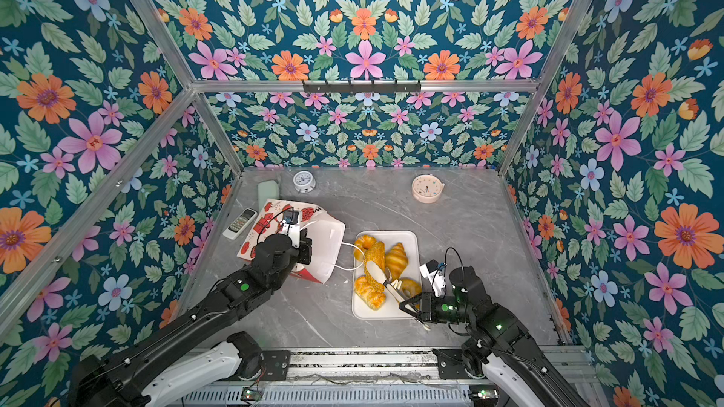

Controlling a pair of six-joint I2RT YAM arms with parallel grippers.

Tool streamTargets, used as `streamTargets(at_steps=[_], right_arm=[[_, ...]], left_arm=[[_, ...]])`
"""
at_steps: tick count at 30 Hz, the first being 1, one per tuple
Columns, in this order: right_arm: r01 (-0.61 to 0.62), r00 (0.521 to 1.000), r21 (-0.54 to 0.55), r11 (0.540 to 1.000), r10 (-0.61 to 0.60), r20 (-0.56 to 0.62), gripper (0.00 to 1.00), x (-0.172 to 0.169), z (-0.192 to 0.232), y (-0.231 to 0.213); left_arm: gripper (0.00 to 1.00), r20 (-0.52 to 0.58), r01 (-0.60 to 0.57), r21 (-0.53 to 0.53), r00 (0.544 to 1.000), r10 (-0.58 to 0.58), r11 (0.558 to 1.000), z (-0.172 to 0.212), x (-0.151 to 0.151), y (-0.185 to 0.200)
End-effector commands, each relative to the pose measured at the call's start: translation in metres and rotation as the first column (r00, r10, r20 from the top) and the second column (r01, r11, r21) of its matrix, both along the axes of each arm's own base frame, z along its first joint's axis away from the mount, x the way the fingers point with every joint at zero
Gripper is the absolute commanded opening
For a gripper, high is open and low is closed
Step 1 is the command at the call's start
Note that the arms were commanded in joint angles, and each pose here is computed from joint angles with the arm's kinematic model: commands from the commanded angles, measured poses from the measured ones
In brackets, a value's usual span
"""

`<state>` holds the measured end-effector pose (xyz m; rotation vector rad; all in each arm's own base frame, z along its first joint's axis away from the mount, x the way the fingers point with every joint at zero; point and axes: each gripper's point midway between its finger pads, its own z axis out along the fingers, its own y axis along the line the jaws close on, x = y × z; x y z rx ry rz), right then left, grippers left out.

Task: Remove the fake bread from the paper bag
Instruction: 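Lower the sugar-coated bread onto the tray and open the right tongs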

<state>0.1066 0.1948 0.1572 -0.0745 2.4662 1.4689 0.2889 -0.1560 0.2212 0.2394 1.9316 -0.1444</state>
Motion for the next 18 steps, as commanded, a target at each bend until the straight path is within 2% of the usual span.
streamTargets(at_steps=[1,14,18], right_arm=[[0.01,1.0,0.01,1.0,-0.01,0.008,0.0,0.0,0.002,-0.001],[0.022,1.0,-0.113,0.993,-0.024,-0.011,0.3,-0.01,-0.01,-0.018],[0.021,1.0,-0.119,0.993,-0.021,-0.004,0.39,-0.01,-0.009,-0.019]], left_arm=[[0.0,0.012,-0.003,-0.02,1.0,0.003,1.0,0.003,0.002,-0.001],[0.0,0.011,0.012,-0.028,1.0,-0.012,1.0,0.005,0.004,-0.006],[0.0,0.011,0.014,-0.028,1.0,-0.014,0.999,0.005,0.004,-0.007]])
